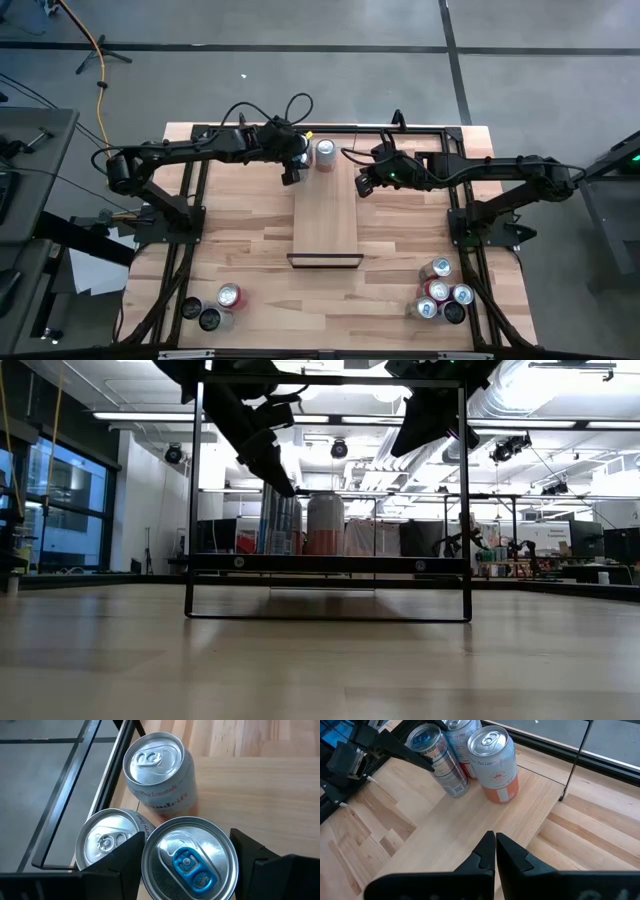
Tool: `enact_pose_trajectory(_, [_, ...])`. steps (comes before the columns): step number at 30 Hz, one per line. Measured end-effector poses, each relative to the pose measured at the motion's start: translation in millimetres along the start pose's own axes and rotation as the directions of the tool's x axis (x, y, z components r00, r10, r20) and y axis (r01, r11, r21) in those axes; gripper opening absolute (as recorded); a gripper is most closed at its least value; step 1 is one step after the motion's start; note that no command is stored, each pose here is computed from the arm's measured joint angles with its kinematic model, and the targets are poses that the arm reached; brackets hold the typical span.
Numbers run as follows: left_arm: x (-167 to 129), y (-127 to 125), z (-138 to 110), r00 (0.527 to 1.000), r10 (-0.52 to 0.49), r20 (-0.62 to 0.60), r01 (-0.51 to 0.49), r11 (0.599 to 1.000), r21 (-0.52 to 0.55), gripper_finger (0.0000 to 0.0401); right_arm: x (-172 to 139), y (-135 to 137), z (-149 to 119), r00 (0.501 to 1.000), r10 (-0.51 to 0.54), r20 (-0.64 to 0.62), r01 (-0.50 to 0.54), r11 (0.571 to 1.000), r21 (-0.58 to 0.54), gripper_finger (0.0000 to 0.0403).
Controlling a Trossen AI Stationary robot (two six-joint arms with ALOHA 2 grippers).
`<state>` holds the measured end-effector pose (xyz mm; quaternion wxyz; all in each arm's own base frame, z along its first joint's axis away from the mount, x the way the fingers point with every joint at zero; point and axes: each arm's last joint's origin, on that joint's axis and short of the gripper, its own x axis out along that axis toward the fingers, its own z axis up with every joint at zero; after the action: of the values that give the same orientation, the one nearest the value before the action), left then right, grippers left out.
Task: Place canned beverage on shelf
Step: Put the blue soda can on the shelf
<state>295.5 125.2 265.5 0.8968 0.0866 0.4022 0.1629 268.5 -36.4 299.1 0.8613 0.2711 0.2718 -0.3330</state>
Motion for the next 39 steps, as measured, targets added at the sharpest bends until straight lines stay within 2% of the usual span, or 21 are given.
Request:
enact_pose_trajectory(9, [0,-4,1,1.0,-0.014,0.005,0.013,1.0,0.009,0.0185,0,0,0,1.0,-0.001,0.001,0.001,1.0,0.0,0.0])
enact_pose_trajectory(21, [0,-4,1,1.0,-0.013,0.006,0.013,1.0,0.01,0.0234,0,0,0,1.0,-0.001,0.001,0.001,1.0,0.0,0.0])
enact_pose_trajectory(31, [0,-5,2,0.999,-0.045,0.021,0.045,0.999,0.0,0.0239,0,0,0,1.0,0.0,0.0,0.0,1.0,0.0,0.0])
enact_pose_trajectory(33, [-5,-4,5,0.999,-0.044,0.025,0.044,0.999,-0.001,0.0239,0,0,0,1.0,0.0,0.0,0.0,1.0,0.0,0.0])
enact_pose_trajectory(39, [-34,6,29,0.988,-0.016,0.152,0.017,1.0,-0.005,0.0239,0,0,0,1.0,0.001,0.0,-0.001,1.0,0.0,0.0])
